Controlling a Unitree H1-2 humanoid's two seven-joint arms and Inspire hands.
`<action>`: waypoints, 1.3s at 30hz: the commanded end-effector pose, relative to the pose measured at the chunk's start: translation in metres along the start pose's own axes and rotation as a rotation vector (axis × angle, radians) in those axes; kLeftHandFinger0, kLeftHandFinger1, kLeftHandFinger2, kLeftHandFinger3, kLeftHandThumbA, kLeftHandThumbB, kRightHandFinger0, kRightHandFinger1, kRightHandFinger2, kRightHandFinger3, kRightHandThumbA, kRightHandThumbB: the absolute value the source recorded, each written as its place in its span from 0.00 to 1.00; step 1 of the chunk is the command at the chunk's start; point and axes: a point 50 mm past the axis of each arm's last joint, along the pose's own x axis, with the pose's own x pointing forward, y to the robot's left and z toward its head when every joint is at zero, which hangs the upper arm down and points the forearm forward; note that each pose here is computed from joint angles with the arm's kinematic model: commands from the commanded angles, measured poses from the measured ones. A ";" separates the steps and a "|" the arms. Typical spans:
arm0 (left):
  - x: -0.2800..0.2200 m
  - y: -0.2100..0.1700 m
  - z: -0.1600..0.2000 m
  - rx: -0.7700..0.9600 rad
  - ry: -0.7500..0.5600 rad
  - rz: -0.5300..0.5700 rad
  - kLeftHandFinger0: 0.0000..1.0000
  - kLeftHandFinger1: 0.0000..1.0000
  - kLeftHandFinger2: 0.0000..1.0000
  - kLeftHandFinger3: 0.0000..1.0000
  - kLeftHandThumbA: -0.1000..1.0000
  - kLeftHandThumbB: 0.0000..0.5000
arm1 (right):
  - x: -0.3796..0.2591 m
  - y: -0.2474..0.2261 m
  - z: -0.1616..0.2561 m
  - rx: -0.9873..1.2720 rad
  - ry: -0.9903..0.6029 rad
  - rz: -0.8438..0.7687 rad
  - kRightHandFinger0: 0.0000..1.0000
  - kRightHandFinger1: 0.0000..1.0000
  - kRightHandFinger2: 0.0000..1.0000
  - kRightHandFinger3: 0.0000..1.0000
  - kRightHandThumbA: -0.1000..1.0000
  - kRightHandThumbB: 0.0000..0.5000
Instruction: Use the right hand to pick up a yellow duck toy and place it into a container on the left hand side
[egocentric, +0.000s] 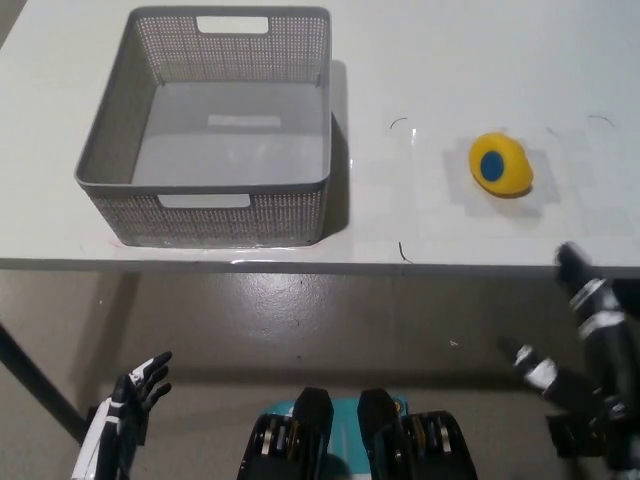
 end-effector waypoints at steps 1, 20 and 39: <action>0.004 0.003 0.012 0.007 -0.074 -0.019 1.00 1.00 1.00 1.00 1.00 0.51 | 0.049 -0.025 0.035 -0.171 -0.134 -0.051 1.00 1.00 1.00 1.00 0.85 0.58; -0.001 0.009 0.012 0.019 -0.060 -0.015 1.00 1.00 1.00 1.00 1.00 0.45 | 0.292 -0.057 0.058 -0.628 0.155 0.261 1.00 1.00 1.00 1.00 0.88 0.84; -0.003 0.010 0.013 0.041 -0.059 -0.012 1.00 1.00 1.00 1.00 1.00 0.41 | 0.381 -0.041 0.026 -0.790 0.512 0.430 1.00 1.00 1.00 1.00 0.93 1.00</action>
